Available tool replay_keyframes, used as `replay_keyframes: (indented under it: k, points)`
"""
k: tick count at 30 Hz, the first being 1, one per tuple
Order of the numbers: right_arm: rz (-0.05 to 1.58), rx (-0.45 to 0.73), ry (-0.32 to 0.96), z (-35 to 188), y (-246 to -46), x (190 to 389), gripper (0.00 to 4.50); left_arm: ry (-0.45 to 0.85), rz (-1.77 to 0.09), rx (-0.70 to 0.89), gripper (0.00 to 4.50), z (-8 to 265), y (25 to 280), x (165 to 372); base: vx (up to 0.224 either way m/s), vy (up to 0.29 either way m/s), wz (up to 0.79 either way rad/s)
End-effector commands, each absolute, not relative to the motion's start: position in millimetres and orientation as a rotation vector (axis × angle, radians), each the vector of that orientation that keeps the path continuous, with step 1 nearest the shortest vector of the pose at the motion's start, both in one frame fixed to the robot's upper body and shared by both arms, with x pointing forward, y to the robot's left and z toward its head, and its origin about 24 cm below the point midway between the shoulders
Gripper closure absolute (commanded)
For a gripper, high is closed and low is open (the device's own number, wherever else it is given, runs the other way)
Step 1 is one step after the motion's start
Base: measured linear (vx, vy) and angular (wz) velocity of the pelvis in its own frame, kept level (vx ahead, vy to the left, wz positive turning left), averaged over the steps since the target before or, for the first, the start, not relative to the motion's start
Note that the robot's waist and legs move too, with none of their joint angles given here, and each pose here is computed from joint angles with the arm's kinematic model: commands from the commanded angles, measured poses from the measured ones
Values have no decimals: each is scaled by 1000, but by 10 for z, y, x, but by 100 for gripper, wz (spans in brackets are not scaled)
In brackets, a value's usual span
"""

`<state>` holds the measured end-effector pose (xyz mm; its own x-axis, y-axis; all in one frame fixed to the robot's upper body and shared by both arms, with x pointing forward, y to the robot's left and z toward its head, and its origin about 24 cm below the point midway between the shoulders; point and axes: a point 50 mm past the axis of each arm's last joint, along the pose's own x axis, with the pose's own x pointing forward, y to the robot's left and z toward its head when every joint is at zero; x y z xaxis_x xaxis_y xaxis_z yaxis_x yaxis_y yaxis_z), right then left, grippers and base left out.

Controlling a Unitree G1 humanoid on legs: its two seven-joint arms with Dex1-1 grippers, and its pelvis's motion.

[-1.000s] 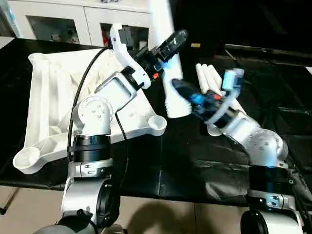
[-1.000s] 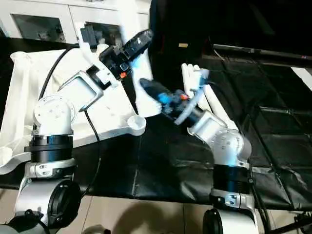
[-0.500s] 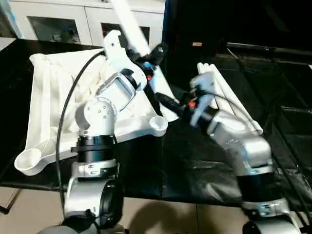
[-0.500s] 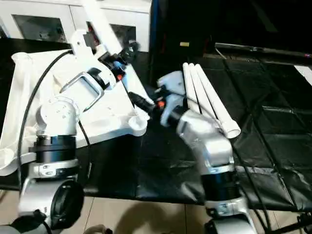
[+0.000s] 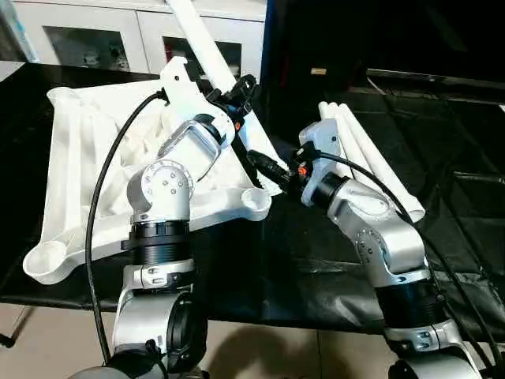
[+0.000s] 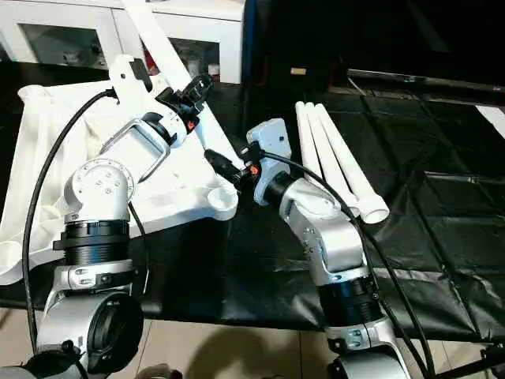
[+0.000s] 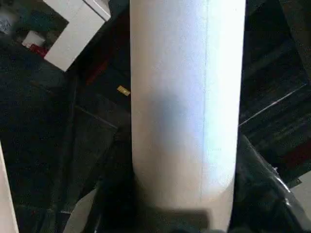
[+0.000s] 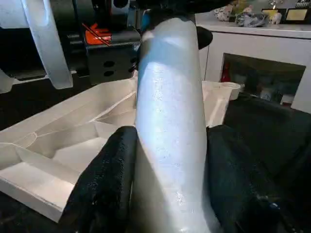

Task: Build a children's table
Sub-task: Pick table leg

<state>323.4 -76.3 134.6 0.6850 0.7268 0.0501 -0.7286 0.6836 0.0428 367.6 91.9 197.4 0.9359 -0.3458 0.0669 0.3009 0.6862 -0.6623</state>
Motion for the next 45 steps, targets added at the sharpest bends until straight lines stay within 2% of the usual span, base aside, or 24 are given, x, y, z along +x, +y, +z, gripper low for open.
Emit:
replay_keyframes:
  k: [1, 2, 3, 13, 16, 19, 21, 28, 32, 36, 40, 45]
  points:
    - [818, 58, -49, 1392, -745, 3257, 264, 47, -364, -712, 263, 2063, 890, 3696, 0, 0, 0]
    - [818, 62, -47, 1391, -745, 3259, 264, 45, -359, -711, 263, 2064, 897, 3701, 0, 0, 0]
    - [818, 63, -46, 1390, -745, 3259, 208, 44, -357, -711, 263, 2064, 899, 3703, 0, 0, 0]
    - [895, 152, -69, 1419, -883, 3139, 124, -7, -366, -540, 264, 2076, 1063, 3755, 0, 0, 0]
    - [892, 171, -46, 1466, -1017, 3158, 100, -28, -450, -404, 264, 2098, 1116, 3746, 0, 0, 0]
    - [876, 161, -10, 1476, -1139, 3205, 95, -27, -536, -320, 264, 2097, 1131, 3721, 0, 0, 0]
    - [904, 190, 50, 1497, -1266, 3232, 95, -11, -668, -295, 264, 2093, 1104, 3654, 0, 0, 0]
    - [1005, 245, 79, 1554, -1272, 3183, 95, -3, -823, -322, 264, 2107, 1065, 3535, 0, 0, 0]
    - [1146, 312, 143, 1562, -1255, 3089, 95, -2, -1025, -379, 264, 2125, 1006, 3372, 0, 0, 0]
    - [1172, 324, 166, 1550, -1262, 3073, 95, -1, -1086, -389, 264, 2131, 987, 3329, 0, 0, 0]
    - [1283, 348, 233, 1513, -1261, 3003, 95, 7, -1307, -446, 264, 2172, 934, 3156, 0, 0, 0]
    - [1433, 370, 261, 1549, -1222, 2904, 95, 15, -1466, -448, 264, 2190, 888, 3029, 0, 0, 0]
